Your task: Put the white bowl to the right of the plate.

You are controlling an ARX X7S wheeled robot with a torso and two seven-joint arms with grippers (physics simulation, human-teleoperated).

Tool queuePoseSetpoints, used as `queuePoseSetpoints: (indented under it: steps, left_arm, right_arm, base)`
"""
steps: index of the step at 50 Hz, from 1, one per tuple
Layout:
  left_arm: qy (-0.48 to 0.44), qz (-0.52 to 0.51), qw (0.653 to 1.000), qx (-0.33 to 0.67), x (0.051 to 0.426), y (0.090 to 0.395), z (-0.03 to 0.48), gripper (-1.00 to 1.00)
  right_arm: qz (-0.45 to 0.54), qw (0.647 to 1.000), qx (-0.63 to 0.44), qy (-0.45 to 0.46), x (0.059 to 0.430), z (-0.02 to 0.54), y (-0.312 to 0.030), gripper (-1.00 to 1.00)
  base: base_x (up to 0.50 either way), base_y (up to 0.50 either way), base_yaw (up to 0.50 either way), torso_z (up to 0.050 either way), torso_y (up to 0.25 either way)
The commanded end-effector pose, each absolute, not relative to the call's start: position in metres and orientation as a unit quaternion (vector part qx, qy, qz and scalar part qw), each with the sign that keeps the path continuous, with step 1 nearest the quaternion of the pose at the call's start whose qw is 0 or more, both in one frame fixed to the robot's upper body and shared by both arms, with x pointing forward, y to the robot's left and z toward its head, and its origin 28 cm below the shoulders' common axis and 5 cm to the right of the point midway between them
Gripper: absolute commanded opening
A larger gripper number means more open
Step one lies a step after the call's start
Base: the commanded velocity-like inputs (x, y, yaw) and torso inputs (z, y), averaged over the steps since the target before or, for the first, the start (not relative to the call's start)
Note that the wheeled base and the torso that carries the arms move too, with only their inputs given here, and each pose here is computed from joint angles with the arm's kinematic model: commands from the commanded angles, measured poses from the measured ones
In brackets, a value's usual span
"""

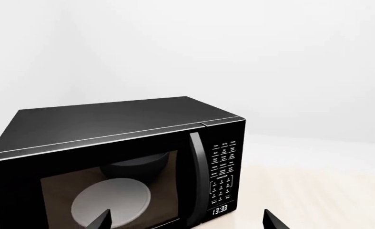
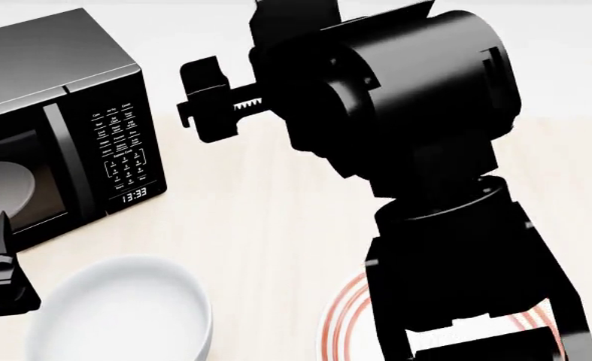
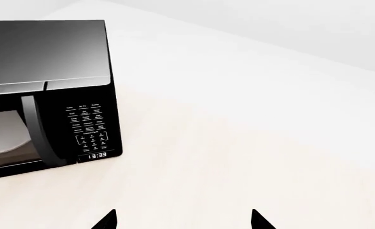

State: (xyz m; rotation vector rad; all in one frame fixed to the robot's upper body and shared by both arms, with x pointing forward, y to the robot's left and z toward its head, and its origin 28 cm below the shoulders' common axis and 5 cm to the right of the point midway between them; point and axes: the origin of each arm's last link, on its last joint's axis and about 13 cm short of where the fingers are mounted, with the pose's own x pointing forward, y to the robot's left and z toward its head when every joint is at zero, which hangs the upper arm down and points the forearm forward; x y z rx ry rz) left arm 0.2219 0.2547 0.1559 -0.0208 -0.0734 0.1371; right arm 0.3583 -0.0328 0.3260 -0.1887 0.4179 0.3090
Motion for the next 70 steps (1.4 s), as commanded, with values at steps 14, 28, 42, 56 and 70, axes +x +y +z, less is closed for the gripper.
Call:
queuePoseSetpoints:
  steps: [14, 28, 42, 56, 70]
  left_arm:
    - [-0.042, 0.114, 0.993, -0.016, 0.212, 0.274, 0.155, 1.0]
    - [-0.048, 0.173, 0.984, -0.016, 0.201, 0.293, 0.154, 1.0]
    - [-0.048, 0.181, 0.982, -0.019, 0.198, 0.296, 0.153, 1.0]
    - [-0.052, 0.178, 0.982, -0.022, 0.195, 0.296, 0.154, 1.0]
    - [-0.052, 0.179, 0.982, -0.022, 0.194, 0.297, 0.154, 1.0]
  right_arm:
    - [0.151, 0.933, -0.093, 0.315, 0.372, 0.283, 0.013, 1.0]
    - [0.151, 0.912, -0.101, 0.368, 0.361, 0.248, 0.024, 1.0]
    - [0.169, 0.903, -0.124, 0.376, 0.352, 0.225, 0.031, 1.0]
    - [0.166, 0.897, -0.063, 0.405, 0.349, 0.214, 0.036, 1.0]
    - [0.149, 0.887, 0.022, 0.437, 0.352, 0.2, 0.037, 1.0]
  base:
    - [0.0, 0.0, 0.0, 0.0, 0.0]
    - [0.0, 0.0, 0.0, 0.0, 0.0]
    - [0.0, 0.0, 0.0, 0.0, 0.0]
    - [0.0, 0.0, 0.0, 0.0, 0.0]
    - [0.0, 0.0, 0.0, 0.0, 0.0]
